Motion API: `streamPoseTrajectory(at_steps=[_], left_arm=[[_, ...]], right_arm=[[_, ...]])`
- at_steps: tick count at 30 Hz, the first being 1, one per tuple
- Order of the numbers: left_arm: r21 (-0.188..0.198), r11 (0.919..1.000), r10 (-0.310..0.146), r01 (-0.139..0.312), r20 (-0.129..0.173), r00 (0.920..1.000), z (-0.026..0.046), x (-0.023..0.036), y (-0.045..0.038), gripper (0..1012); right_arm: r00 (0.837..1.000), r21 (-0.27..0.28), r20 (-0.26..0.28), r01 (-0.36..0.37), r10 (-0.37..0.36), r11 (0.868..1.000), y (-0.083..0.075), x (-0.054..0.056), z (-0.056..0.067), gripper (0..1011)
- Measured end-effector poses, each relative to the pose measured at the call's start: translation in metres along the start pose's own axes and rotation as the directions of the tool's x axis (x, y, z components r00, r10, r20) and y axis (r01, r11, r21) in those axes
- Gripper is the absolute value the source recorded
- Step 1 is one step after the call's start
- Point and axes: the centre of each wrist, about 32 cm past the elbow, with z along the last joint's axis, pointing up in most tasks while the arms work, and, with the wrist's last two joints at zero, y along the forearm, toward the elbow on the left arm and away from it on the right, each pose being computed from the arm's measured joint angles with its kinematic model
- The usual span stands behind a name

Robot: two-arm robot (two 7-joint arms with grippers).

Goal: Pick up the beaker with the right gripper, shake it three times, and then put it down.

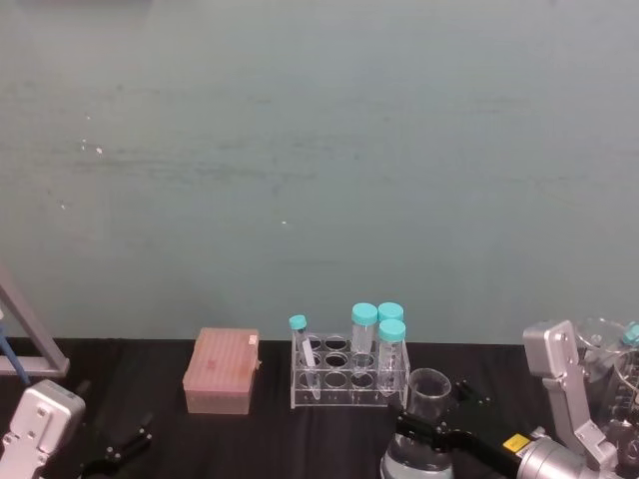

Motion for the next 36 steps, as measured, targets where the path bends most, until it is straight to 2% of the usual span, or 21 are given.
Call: streamPoseTrajectory(at_steps=[15,23,29,31,34,36], left_arm=[[0.000,1.0000,0.000,0.000,0.000,1.0000,0.0000,0.0000,0.0000,1000],[0.000,1.0000,0.000,0.000,0.000,1.0000,0.0000,0.0000,0.0000,1000],[0.000,1.0000,0.000,0.000,0.000,1.0000,0.0000,0.0000,0.0000,1000],[0.000,1.0000,0.000,0.000,0.000,1.0000,0.0000,0.0000,0.0000,1000],[0.000,1.0000,0.000,0.000,0.000,1.0000,0.0000,0.0000,0.0000,1000],[0.000,1.0000,0.000,0.000,0.000,1.0000,0.0000,0.0000,0.0000,1000]], right_arm=[[1.000,0.046,0.011,-0.006,0.006,0.999,-0.015,0.001,0.005,1000],[1.000,0.068,0.006,-0.027,0.027,0.997,-0.022,0.005,0.009,1000],[1.000,0.101,0.004,-0.016,0.016,0.995,-0.027,0.008,0.013,1000],[1.000,0.125,0.005,0.009,-0.010,0.992,-0.029,0.009,0.014,1000],[0.996,0.159,0.013,0.084,-0.087,0.984,-0.032,0.009,0.015,1000],[0.984,0.171,0.028,0.170,-0.177,0.971,-0.034,0.010,0.016,1000]])
